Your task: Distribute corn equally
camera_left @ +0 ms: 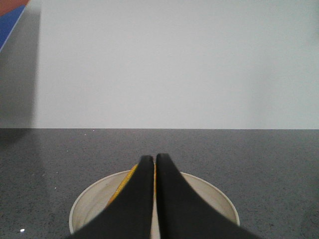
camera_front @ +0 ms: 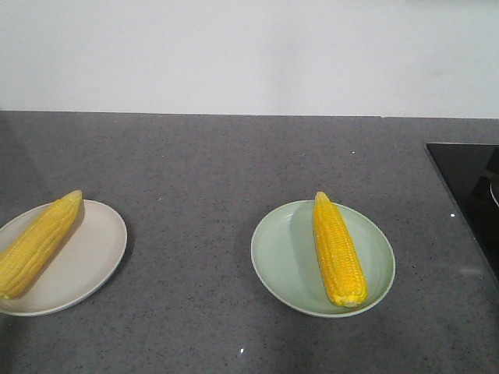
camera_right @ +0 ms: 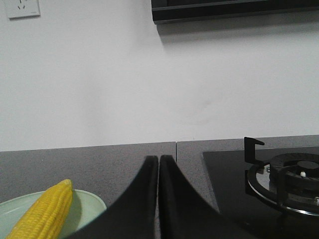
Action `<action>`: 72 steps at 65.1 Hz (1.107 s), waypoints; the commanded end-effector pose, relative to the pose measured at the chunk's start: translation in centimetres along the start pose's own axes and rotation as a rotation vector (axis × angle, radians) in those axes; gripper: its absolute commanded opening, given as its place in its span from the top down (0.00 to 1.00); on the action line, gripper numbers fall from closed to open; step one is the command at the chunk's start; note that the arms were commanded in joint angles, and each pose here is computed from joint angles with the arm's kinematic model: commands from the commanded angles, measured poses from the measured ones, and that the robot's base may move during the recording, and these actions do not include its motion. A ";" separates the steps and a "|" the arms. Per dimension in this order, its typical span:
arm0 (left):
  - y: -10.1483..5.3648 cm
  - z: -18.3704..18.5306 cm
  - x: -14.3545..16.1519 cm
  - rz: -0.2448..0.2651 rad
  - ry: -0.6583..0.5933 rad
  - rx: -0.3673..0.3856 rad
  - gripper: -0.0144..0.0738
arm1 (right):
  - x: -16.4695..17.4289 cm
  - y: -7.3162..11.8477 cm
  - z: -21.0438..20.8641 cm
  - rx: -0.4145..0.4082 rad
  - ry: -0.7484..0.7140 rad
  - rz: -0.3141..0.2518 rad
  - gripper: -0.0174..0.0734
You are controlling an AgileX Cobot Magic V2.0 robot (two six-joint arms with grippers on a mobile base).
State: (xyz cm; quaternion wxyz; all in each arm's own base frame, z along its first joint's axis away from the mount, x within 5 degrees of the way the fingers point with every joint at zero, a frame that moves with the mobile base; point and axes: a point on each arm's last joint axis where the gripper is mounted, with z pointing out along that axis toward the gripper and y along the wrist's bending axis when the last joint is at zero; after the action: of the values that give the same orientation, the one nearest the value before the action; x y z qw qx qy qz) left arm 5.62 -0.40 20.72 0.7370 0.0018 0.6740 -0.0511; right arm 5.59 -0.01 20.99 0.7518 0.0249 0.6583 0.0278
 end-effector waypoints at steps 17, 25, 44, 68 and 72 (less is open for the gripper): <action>-0.1 -0.2 -1.3 -0.009 -0.105 0.011 0.85 | 0.2 0.4 -0.1 -0.067 -0.002 -0.045 0.81; -0.1 -0.2 -1.3 -0.009 -0.105 0.011 0.85 | 0.5 0.3 -0.1 -0.065 0.032 -0.045 0.81; -0.1 -0.2 -1.3 -0.009 -0.105 0.011 0.84 | 0.3 0.4 -0.1 -0.070 0.006 -0.116 0.81; -0.1 -0.2 -1.3 -0.009 -0.105 0.011 0.84 | 0.2 0.4 -0.1 -0.071 -0.001 -0.092 0.81; -0.1 -0.2 -1.3 -0.009 -0.105 0.011 0.84 | 0.2 0.4 -0.1 -0.071 -0.001 -0.090 0.81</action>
State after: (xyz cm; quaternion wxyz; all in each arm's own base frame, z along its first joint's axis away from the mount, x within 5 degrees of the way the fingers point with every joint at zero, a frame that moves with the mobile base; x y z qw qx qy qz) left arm 5.62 -0.40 20.72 0.7370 0.0018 0.6740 -0.0511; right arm 5.64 0.37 20.28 0.7259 -0.0302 0.6869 0.0164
